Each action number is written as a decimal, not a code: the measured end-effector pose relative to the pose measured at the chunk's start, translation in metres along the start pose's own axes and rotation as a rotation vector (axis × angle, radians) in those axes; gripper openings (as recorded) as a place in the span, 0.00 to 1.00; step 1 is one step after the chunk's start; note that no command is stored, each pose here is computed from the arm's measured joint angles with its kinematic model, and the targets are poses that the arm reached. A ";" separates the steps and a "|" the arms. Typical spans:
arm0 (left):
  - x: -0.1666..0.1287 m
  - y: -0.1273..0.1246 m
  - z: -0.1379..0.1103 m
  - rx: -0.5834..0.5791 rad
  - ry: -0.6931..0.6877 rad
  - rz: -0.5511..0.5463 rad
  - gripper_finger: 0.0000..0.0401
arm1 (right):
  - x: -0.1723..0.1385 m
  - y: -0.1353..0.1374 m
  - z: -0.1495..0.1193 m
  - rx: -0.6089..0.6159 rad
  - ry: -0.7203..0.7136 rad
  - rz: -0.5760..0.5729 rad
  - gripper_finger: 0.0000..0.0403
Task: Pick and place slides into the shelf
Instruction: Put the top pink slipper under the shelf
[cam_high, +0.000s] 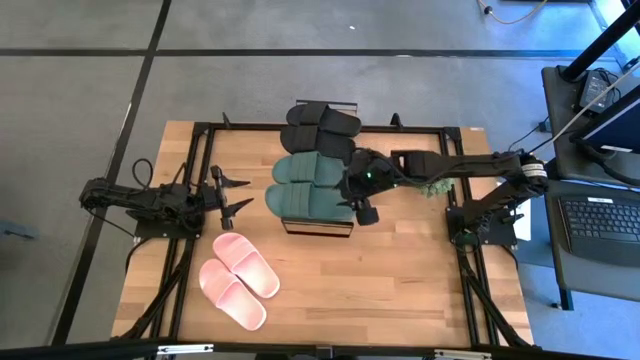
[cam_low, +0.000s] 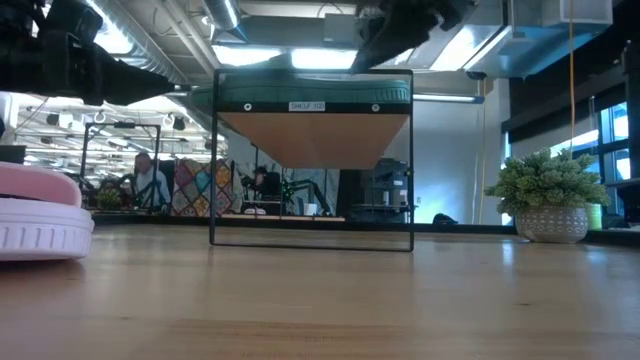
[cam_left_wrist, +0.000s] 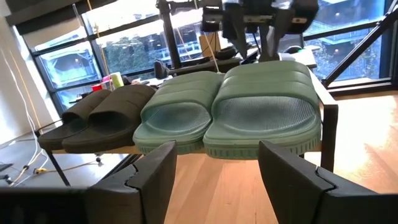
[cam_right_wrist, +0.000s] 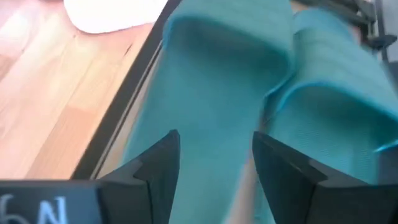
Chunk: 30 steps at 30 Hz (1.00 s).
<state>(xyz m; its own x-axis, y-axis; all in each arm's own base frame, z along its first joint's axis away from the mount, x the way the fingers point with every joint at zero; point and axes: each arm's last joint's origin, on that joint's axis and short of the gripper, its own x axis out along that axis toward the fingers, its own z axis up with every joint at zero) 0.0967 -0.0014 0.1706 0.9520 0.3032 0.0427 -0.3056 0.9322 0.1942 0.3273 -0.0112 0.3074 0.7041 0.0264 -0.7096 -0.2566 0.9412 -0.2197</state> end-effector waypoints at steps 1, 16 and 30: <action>0.000 0.000 0.000 0.001 0.000 0.000 0.54 | 0.001 0.007 -0.004 0.001 0.017 -0.004 0.50; 0.000 0.000 0.000 -0.031 0.000 0.000 0.54 | -0.024 0.067 -0.077 0.073 -0.168 -0.225 0.50; -0.005 0.000 0.012 0.459 0.031 -0.146 0.54 | -0.039 0.073 -0.107 0.105 -0.388 -0.274 0.50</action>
<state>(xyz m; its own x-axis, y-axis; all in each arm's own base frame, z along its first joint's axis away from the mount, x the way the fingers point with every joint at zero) 0.0920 -0.0054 0.1818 0.9812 0.1878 -0.0448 -0.1223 0.7840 0.6087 0.2108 0.0204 0.2475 0.9364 -0.1228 -0.3289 0.0273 0.9595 -0.2804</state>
